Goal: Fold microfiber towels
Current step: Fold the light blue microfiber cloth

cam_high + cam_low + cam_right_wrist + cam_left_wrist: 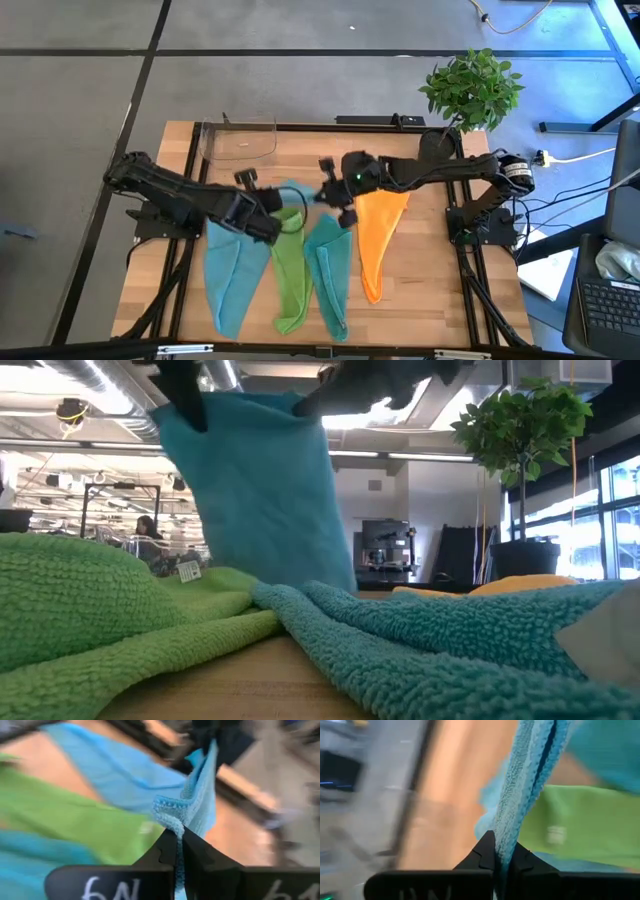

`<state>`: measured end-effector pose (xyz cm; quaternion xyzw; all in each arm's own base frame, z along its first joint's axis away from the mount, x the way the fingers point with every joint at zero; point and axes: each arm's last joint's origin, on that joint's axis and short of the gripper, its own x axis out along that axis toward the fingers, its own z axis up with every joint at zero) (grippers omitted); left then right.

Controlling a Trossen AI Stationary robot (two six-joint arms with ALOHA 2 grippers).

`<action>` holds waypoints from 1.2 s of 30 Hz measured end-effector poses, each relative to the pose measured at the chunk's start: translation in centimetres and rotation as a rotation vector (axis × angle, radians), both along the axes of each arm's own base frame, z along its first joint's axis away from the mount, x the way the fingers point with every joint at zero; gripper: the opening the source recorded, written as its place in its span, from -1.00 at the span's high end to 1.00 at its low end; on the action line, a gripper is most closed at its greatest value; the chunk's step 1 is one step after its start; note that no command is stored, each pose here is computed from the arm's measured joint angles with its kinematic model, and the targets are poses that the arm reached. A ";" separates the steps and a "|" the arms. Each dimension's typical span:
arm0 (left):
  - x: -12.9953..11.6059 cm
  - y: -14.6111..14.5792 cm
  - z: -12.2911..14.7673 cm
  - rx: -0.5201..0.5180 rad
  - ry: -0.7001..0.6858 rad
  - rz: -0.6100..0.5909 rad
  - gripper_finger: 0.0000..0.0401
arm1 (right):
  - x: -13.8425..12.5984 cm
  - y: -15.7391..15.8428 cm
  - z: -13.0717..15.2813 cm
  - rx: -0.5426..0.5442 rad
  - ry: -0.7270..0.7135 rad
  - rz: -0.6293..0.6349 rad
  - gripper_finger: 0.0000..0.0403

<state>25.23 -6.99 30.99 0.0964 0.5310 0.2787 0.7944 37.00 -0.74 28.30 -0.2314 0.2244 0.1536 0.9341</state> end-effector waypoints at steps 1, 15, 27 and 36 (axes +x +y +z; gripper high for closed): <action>0.1 -0.7 -0.1 -0.046 -0.019 -0.016 1.00 | -0.1 0.7 -0.2 0.032 0.028 0.026 0.93; 5.1 -10.9 -6.4 -0.442 -0.123 -0.230 1.00 | -2.3 10.2 -6.6 0.242 0.489 0.230 0.91; 7.2 -11.3 -10.2 -0.472 -0.002 -0.331 1.00 | -4.0 12.3 -10.5 0.118 0.447 0.123 0.91; 8.1 -5.0 -10.4 -0.237 0.133 -0.200 1.00 | -3.3 7.8 -10.9 -0.051 0.438 -0.188 0.96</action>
